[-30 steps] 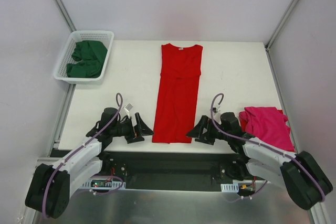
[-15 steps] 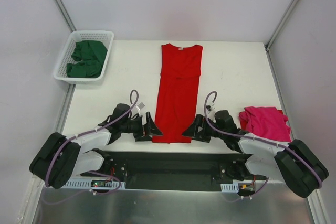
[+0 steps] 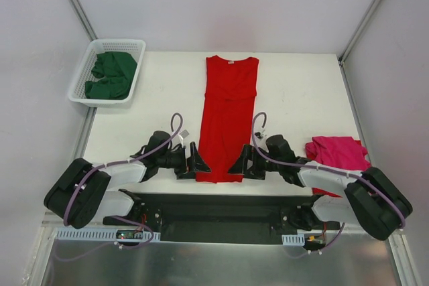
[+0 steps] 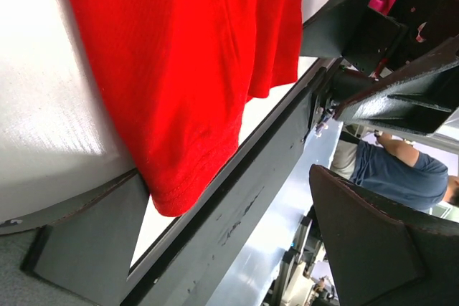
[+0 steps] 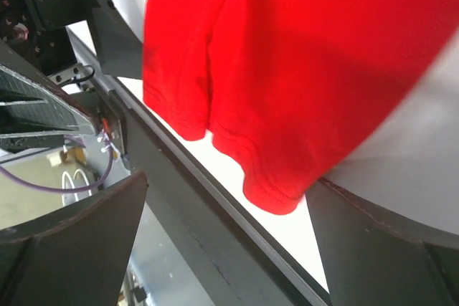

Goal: Fold and stack the t-shirts
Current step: Grab the bottom of the folded rectangular tshirt with both arms

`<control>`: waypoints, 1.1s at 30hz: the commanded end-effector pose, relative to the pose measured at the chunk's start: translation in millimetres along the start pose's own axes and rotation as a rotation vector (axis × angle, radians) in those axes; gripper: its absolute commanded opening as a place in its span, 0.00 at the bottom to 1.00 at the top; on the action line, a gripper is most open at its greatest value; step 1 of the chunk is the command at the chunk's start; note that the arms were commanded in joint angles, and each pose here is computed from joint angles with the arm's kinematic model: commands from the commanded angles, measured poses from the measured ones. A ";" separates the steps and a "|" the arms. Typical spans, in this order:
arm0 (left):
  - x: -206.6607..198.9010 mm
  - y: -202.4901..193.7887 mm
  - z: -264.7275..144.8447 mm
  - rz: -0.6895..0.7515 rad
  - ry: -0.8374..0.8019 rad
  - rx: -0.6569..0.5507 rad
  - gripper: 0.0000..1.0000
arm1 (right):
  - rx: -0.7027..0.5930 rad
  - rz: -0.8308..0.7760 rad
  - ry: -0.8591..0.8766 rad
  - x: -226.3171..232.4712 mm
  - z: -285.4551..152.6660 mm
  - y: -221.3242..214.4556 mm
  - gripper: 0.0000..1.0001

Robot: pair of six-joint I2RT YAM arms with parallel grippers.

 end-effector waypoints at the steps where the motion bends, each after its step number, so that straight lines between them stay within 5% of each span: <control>1: 15.2 -2.4 -1.7 0.017 0.077 -0.029 0.93 | 0.112 0.020 -0.107 -27.4 8.0 -25.5 0.95; 19: 25.1 -1.5 -6.0 0.043 0.156 -0.038 0.91 | 0.223 -0.022 -0.330 -37.5 -11.3 -53.7 0.85; 24: 23.9 -1.5 -5.9 0.048 0.151 -0.034 0.91 | 0.185 -0.063 -0.440 -50.9 -15.2 -49.3 0.75; 33: 27.5 -3.4 -6.0 0.047 0.157 -0.034 0.91 | 0.146 -0.118 -0.610 -65.4 -25.9 -42.2 0.76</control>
Point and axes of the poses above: each gripper's point midway between its finger pads, its own z axis out along the fingers, its own x axis along the line the jaws close on, y = z × x, the point moved 2 cm from there along -z, back along the fingers, and after that the axes turned 1 degree about z, right-handed, at the moved point
